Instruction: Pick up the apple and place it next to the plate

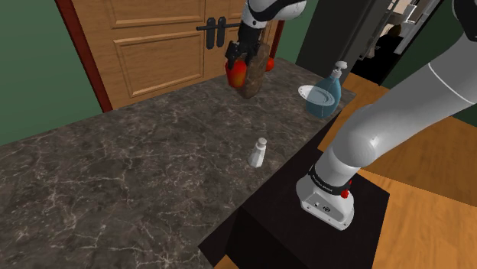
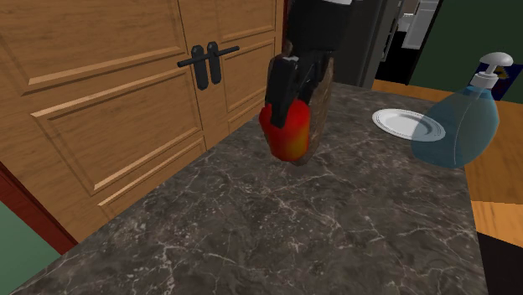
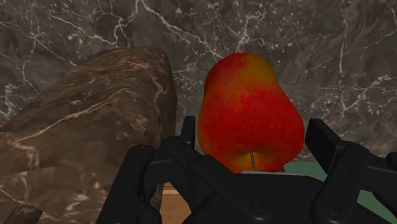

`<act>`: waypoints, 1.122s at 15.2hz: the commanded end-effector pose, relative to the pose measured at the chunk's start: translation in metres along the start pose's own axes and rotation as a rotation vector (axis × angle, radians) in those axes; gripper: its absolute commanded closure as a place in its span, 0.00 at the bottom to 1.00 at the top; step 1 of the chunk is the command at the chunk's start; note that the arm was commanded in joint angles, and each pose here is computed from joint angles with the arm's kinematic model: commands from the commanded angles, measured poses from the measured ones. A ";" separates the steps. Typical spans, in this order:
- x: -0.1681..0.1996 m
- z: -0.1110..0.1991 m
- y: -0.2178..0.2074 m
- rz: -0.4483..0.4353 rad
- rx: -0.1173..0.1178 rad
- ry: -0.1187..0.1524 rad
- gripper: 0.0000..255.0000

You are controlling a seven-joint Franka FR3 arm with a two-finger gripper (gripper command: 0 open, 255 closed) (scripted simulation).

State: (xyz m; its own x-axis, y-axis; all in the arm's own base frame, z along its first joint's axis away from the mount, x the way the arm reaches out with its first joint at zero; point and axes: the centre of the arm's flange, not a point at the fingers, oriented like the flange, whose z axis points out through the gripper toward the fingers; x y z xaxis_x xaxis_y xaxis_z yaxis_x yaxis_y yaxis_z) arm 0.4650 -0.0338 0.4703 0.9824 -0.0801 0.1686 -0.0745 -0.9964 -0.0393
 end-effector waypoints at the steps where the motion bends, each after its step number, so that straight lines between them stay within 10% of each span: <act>1: 0.001 -0.011 -0.001 0.000 0.000 0.000 1.00; 10: 0.008 -0.055 -0.002 0.000 0.000 0.000 1.00; 17: -0.017 -0.063 0.086 0.000 0.000 0.000 1.00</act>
State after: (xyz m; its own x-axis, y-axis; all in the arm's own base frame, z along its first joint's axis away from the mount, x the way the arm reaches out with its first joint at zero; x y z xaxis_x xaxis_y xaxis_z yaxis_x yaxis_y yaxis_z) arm 0.4404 -0.1036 0.5380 0.9770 -0.0749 0.1997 -0.0693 -0.9970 -0.0353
